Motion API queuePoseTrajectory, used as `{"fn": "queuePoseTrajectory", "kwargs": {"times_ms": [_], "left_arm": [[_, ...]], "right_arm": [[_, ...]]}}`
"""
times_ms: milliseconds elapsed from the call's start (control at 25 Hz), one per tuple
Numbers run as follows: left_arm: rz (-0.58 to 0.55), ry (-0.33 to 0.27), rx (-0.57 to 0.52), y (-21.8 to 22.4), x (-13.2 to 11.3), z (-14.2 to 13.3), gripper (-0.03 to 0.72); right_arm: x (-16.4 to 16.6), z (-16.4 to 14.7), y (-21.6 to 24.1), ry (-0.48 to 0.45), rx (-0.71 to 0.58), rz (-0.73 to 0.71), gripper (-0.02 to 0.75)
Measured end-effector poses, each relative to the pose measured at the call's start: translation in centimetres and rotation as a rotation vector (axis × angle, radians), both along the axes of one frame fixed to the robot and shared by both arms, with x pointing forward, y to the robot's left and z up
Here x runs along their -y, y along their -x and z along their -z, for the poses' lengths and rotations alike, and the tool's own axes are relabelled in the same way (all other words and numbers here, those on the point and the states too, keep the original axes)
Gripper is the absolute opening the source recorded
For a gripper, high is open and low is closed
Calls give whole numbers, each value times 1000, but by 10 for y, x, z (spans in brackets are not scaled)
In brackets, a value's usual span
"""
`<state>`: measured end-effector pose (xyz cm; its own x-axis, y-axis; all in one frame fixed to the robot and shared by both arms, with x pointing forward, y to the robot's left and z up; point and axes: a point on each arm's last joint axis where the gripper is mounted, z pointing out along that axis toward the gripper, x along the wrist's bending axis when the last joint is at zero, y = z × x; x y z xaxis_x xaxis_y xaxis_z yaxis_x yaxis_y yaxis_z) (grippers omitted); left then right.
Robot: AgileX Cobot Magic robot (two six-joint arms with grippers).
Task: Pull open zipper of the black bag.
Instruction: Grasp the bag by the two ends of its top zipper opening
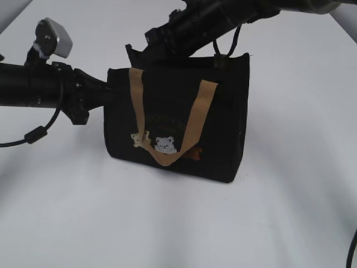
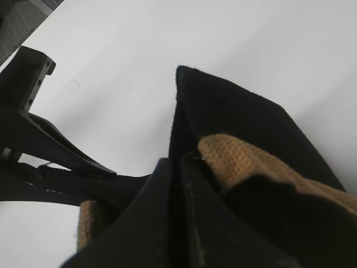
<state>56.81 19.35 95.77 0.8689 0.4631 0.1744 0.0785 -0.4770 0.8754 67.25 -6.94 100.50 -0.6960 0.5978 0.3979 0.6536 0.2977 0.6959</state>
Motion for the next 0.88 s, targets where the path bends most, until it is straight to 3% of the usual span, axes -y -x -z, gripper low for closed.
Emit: {"fn": "queuePoseTrajectory", "kwargs": {"times_ms": [360,600,680,800,880], "left_arm": [[1,1,0,0,0,0,87],[1,1,0,0,0,0,87],[0,1,0,0,0,0,87],[1,2,0,0,0,0,87],[1,2,0,0,0,0,87]], "right_arm": [[6,-45,-3,-10,57,-25,-1],[13,-44,3,20,-67,-10,5],[13,-43,4,7,-139,28,82],[13,-43,4,-24,-213,92,264],[12,-42,3,-52,-257,122,312]]}}
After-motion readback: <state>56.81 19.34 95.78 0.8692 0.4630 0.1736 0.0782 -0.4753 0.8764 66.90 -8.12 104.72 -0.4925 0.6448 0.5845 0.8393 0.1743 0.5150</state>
